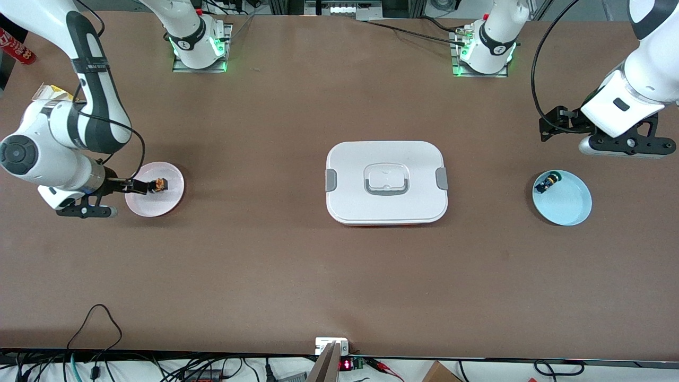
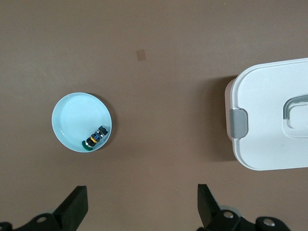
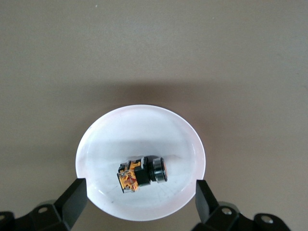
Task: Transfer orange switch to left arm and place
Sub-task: 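Lower the right gripper onto the orange switch and close it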
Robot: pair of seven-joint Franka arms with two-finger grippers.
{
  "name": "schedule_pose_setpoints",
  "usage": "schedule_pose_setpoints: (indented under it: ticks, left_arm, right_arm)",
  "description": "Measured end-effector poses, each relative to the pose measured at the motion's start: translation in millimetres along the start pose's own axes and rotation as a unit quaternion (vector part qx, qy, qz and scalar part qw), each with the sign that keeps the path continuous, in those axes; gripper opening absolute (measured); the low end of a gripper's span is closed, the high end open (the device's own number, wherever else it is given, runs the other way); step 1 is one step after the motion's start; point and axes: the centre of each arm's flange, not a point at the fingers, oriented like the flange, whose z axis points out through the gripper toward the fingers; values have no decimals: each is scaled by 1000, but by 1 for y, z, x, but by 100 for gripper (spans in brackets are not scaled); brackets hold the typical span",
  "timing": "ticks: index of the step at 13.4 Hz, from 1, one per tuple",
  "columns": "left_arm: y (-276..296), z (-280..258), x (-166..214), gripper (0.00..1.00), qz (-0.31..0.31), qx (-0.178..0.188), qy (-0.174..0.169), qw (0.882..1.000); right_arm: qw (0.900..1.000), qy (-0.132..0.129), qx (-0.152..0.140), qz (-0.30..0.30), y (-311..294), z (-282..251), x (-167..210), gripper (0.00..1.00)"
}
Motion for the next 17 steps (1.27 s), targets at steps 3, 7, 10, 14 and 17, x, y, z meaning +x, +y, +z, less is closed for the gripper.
schedule_pose_setpoints:
  ticks: [3, 7, 10, 14, 17]
  left_arm:
    - [0, 0, 0, 100, 0, 0, 0, 1000]
    - [0, 0, 0, 100, 0, 0, 0, 1000]
    - [0, 0, 0, 100, 0, 0, 0, 1000]
    - [0, 0, 0, 100, 0, 0, 0, 1000]
    - [0, 0, 0, 100, 0, 0, 0, 1000]
  right_arm:
    - [999, 11, -7, -35, -9, 29, -12, 100]
    - [997, 5, -9, -80, -12, 52, -19, 100]
    - [995, -2, -9, -104, -12, 62, -19, 100]
    - [989, -10, -8, -144, -13, 74, -19, 100]
    - [985, -11, -9, -169, -13, 80, -19, 100]
